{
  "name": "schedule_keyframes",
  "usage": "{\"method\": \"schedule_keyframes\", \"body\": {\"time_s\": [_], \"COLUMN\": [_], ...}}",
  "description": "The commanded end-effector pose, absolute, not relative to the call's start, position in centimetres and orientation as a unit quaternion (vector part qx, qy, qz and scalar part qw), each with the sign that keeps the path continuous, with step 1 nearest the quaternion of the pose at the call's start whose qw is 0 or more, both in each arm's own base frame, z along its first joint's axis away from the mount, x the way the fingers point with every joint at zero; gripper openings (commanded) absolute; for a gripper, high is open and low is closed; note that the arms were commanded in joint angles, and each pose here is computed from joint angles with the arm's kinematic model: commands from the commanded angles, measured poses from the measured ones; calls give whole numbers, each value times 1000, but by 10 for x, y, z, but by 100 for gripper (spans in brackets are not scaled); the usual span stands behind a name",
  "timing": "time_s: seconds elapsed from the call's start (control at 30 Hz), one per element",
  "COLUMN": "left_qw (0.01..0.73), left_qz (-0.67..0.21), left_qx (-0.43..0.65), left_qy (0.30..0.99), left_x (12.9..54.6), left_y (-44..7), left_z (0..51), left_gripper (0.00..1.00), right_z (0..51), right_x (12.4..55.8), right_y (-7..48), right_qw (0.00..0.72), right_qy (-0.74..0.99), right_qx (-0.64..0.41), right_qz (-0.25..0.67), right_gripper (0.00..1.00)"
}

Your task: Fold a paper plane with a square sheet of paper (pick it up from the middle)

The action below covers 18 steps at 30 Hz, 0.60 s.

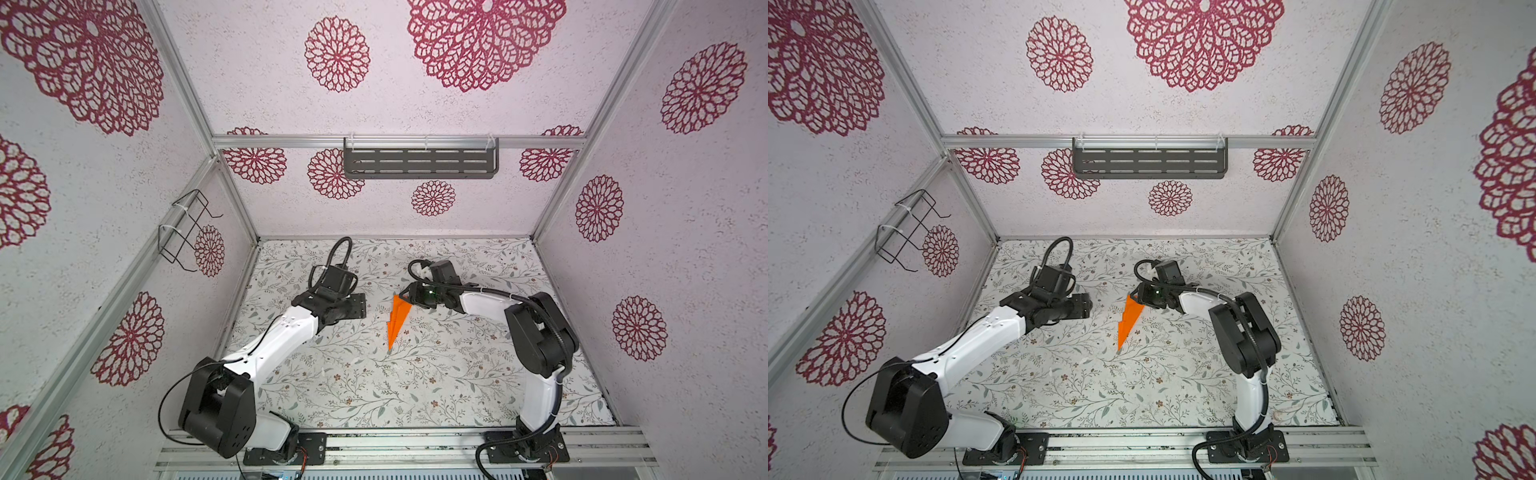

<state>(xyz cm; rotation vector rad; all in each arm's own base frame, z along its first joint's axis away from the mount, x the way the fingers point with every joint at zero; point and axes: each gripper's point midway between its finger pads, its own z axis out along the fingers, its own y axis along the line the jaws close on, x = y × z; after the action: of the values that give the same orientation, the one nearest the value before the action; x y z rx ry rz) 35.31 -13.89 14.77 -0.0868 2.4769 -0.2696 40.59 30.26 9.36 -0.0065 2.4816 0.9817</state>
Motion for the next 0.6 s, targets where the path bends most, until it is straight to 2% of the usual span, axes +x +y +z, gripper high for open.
{"method": "schedule_keyframes", "body": {"time_s": [0.0,0.07,0.17,0.37,0.47,0.57], "left_qw": [381,404,413,403,394,382], "left_qz": [-69,-53,-51,-59,-77,-95], "left_qx": [-88,-111,-126,-145,-140,-127], "left_qy": [918,906,900,902,905,911], "left_x": [367,369,368,366,368,369], "left_y": [-103,-87,-77,-71,-78,-86], "left_z": [170,179,182,180,179,177], "left_gripper": [96,100,99,98,98,98], "right_z": [93,97,103,96,78,65], "right_x": [397,392,384,373,370,368], "right_y": [276,277,279,284,295,301], "right_qw": [265,275,293,292,259,238], "right_qy": [926,930,934,936,943,946], "right_qx": [46,53,66,99,101,105], "right_qz": [266,236,196,171,185,195], "right_gripper": [56,61,66,67,62,51]}}
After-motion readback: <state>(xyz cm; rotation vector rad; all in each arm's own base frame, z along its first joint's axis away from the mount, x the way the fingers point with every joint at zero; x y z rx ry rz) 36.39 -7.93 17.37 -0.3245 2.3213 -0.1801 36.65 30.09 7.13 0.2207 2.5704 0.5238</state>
